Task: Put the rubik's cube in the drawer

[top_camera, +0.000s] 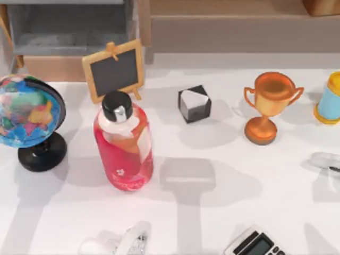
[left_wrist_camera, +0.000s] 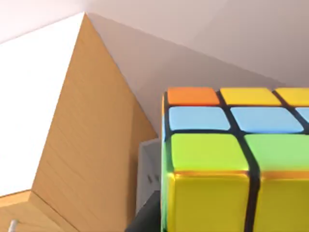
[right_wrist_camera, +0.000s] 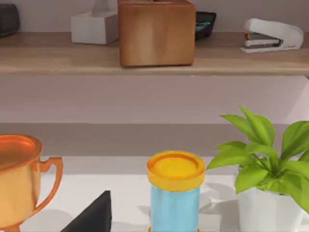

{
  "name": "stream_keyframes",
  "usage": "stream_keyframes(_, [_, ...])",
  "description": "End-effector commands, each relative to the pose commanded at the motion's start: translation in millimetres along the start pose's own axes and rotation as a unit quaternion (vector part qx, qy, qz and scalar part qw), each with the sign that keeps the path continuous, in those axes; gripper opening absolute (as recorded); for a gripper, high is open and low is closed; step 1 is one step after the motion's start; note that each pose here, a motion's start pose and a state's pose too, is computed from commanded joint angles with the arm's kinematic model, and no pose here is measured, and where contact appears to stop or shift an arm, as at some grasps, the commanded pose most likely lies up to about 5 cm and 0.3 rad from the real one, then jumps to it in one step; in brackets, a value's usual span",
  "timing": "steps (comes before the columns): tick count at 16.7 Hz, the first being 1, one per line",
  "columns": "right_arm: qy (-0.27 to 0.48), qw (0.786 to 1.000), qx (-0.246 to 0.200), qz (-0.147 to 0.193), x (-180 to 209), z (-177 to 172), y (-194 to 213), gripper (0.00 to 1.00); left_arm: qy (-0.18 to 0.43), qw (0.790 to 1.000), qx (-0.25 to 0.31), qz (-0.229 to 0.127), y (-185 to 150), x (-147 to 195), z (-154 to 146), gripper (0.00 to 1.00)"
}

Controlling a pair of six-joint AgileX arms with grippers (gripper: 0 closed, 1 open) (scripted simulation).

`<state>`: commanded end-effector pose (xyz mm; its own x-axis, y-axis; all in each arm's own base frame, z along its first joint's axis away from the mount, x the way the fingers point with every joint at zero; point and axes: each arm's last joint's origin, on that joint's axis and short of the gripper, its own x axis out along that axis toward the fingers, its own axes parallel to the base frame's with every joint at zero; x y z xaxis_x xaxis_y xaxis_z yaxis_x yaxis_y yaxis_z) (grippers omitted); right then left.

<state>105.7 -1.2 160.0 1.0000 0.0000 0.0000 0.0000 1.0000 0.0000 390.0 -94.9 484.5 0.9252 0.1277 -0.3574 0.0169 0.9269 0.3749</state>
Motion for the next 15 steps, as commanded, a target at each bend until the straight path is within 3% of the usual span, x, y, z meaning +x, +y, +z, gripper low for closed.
stream_keyframes(4, [0.0,1.0,0.0,0.0,0.0,0.0,0.0,1.0,0.18,0.984,0.004,0.01,77.8,55.1,-64.5,0.0])
stream_keyframes(8, [0.0,1.0,0.0,0.0,0.0,0.0,0.0,1.0,0.354,0.934,-0.031,-0.029,129.5,122.2,-154.0,0.0])
stream_keyframes(12, [0.0,1.0,0.0,0.0,0.0,0.0,0.0,1.0,0.48,0.869,-0.077,-0.094,147.8,182.4,-249.1,0.0])
stream_keyframes(15, [0.0,1.0,0.0,0.0,0.0,0.0,0.0,1.0,0.529,0.832,-0.098,-0.135,141.6,213.1,-300.2,0.0])
